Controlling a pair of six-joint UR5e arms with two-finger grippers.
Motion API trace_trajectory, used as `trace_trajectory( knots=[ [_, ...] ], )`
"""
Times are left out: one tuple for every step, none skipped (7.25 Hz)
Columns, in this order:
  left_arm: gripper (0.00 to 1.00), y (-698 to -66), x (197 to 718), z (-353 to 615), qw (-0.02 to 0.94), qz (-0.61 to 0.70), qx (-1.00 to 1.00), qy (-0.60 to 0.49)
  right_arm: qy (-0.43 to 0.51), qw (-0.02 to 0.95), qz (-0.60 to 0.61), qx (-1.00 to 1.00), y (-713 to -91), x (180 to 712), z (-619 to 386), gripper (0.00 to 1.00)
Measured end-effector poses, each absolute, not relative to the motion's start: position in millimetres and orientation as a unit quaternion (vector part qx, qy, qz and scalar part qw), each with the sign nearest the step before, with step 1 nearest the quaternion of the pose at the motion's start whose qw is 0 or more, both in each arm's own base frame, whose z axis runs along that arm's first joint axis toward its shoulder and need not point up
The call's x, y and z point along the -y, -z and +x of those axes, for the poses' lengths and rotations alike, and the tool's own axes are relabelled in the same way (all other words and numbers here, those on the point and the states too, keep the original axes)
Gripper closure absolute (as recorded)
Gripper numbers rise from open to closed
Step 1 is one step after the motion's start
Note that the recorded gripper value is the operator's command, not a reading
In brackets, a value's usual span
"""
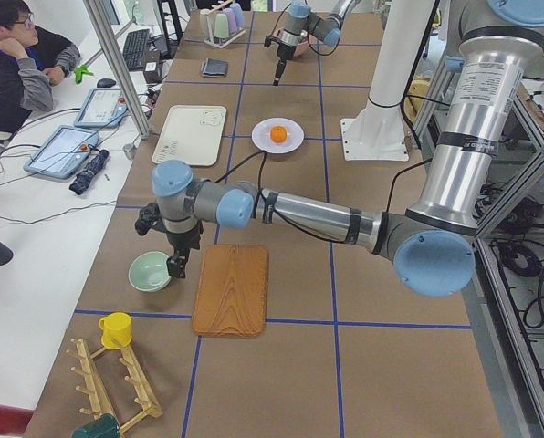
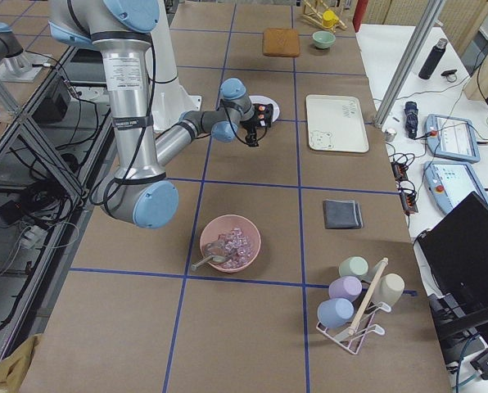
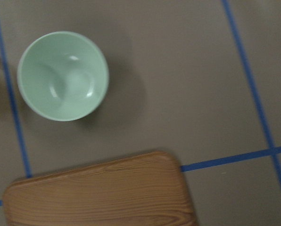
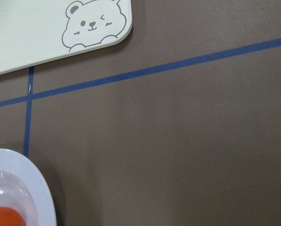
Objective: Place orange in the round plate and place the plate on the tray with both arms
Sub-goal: 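Move the right gripper to the plate rim nearest the robot and grip it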
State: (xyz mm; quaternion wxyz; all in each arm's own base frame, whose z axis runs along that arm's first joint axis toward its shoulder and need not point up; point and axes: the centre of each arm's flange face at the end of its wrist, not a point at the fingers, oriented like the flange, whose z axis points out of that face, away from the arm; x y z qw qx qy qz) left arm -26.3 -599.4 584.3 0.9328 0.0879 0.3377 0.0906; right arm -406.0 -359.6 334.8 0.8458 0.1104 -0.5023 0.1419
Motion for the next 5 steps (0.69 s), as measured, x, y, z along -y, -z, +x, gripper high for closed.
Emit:
trace_trajectory(
  knots=[
    [0.00, -617.3, 592.3, -65.2, 0.934, 0.087, -0.334, -0.097, -0.186, 0.832, 0.099, 0.513, -324.9, 338.4, -427.2, 0.03],
    [0.00, -642.4, 582.5, -88.4, 0.934, 0.081, -0.333, -0.097, -0.237, 0.810, 0.083, 0.530, -307.2, 316.9, -453.2, 0.03],
    [0.00, -659.8, 572.1, -99.4, 0.935, 0.074, -0.334, -0.093, -0.285, 0.784, 0.075, 0.547, -286.2, 295.6, -487.9, 0.03],
    [0.00, -668.7, 565.8, -104.2, 0.936, 0.069, -0.334, -0.089, -0.318, 0.766, 0.068, 0.554, -272.8, 283.6, -520.8, 0.03],
    [0.00, -672.4, 563.1, -105.9, 0.936, 0.067, -0.335, -0.088, -0.340, 0.760, 0.064, 0.551, -271.6, 279.2, -547.8, 0.03]
  ],
)
